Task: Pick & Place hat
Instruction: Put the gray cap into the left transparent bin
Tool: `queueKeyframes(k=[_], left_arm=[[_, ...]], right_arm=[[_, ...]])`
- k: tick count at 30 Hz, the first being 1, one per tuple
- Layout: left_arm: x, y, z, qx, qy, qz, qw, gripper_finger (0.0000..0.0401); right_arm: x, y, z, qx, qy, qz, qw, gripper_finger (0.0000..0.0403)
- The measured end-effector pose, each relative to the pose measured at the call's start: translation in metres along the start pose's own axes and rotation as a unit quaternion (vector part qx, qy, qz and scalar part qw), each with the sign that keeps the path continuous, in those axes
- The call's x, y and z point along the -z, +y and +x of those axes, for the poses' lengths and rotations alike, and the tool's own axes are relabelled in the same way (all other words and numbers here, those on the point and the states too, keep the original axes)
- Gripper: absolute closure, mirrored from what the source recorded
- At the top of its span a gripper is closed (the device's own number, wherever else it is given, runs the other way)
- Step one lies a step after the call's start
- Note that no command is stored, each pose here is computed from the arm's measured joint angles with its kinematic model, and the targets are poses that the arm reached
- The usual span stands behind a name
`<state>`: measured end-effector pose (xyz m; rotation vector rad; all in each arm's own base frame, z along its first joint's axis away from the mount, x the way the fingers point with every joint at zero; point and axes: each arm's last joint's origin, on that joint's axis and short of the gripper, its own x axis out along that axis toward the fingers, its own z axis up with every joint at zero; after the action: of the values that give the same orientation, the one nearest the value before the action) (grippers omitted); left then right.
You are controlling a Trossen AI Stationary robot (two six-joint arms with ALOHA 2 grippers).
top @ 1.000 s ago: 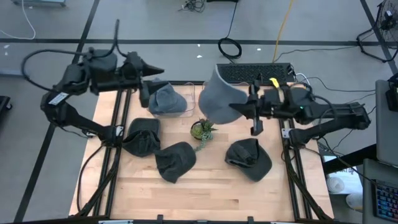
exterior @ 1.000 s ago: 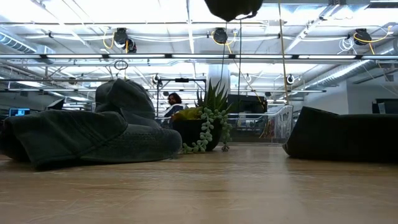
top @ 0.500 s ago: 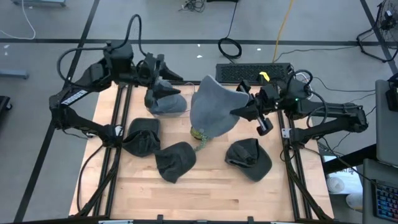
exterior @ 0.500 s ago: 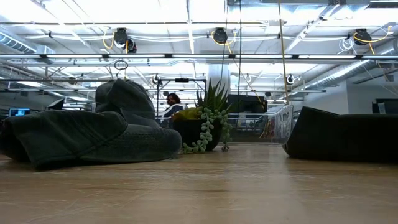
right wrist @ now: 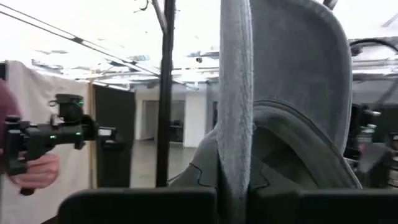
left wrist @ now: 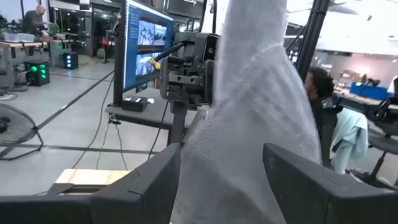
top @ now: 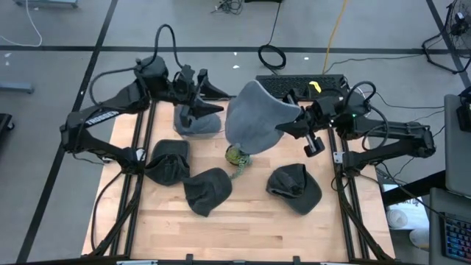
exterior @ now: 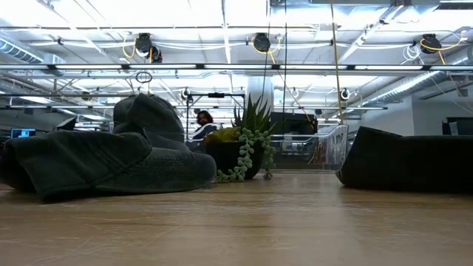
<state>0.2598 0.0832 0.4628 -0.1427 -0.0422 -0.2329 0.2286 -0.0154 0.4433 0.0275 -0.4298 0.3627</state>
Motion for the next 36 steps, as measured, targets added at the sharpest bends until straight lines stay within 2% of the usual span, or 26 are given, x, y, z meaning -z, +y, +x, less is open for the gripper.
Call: queueKeyframes(k=[4, 10, 15, 22, 30, 33, 36], left_arm=[[0.01, 0.0, 0.005, 0.007, -0.012, -0.002, 1.0, 0.0162], [0.012, 0.002, 0.009, -0.04, -0.047, 0.013, 0.998, 0.0162], [0.006, -0.001, 0.008, -0.009, -0.069, 0.027, 0.997, 0.0162], [0.013, 0.002, 0.016, 0.03, -0.05, -0.009, 0.998, 0.0162], [0.018, 0.003, 0.024, 0.048, -0.042, -0.015, 0.998, 0.0164], [0.019, 0.003, 0.024, 0.067, -0.037, -0.028, 0.997, 0.0194], [0.018, 0.002, 0.024, 0.083, -0.034, -0.024, 0.996, 0.0254]], right_arm=[[-0.001, -0.002, -0.001, -0.004, -0.001, -0.003, 1.0, 0.0403], [0.0, -0.005, -0.003, -0.03, 0.009, 0.045, 0.999, 0.0403], [0.007, -0.008, 0.001, -0.031, 0.021, 0.062, 0.997, 0.0403], [0.028, -0.018, 0.012, -0.025, 0.043, 0.075, 0.996, 0.0403], [0.033, -0.021, 0.015, -0.025, 0.044, 0.078, 0.996, 0.0403], [0.033, -0.023, 0.013, -0.02, 0.046, 0.078, 0.996, 0.0403], [0.032, -0.027, 0.012, -0.012, 0.046, 0.076, 0.996, 0.0403]])
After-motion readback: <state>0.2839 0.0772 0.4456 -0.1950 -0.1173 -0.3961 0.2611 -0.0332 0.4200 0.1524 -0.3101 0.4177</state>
